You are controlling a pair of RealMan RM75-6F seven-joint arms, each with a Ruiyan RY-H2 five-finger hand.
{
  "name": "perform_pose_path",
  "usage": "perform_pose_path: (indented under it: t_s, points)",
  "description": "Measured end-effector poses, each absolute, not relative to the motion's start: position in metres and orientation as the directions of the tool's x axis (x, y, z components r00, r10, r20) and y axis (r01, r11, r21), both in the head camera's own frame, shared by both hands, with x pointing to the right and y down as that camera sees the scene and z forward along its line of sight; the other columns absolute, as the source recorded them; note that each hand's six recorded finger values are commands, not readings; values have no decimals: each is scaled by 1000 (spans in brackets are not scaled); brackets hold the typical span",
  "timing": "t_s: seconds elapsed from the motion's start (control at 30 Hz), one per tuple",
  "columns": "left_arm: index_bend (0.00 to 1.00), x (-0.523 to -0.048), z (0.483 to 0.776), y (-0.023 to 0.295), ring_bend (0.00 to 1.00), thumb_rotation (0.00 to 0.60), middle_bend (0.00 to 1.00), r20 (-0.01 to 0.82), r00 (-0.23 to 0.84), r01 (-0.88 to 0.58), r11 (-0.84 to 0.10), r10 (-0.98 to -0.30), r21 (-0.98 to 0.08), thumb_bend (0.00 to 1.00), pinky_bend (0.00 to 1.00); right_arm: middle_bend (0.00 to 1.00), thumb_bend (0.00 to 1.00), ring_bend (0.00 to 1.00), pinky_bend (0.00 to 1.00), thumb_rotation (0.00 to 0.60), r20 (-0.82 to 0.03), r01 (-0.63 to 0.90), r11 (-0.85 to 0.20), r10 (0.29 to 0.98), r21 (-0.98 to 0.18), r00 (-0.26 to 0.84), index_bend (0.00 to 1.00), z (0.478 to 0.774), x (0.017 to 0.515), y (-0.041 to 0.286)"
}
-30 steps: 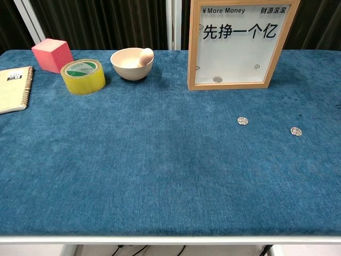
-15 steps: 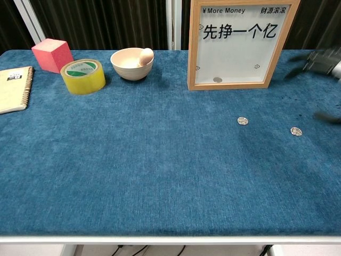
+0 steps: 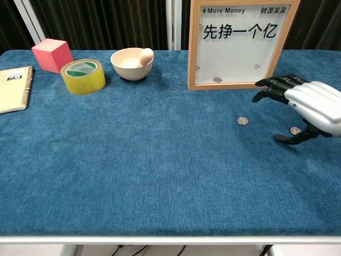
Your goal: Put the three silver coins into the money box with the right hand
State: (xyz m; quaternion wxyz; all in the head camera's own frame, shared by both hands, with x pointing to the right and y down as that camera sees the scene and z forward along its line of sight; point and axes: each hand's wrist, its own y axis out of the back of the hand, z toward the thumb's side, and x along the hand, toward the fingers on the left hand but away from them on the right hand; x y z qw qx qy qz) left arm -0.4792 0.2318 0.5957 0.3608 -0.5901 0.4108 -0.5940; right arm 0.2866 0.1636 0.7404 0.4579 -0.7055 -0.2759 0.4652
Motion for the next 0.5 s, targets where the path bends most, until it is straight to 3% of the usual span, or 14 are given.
perform_pose_path:
  t_s: [0.13,0.5]
  points:
    - [42,-482,598,231,0,600,40,409,-45,-60,-406,-912,-912,41,0,93,284,0,0,600,-407,-25,-435,819,-900,405,306,747,281,160]
    - [42,-487,602,227,0,600,40,407,-48,-77,-403,-912,-912,41,0,98,297,0,0,600,-420,-11,-454,815,-891,400,356,757,270,153]
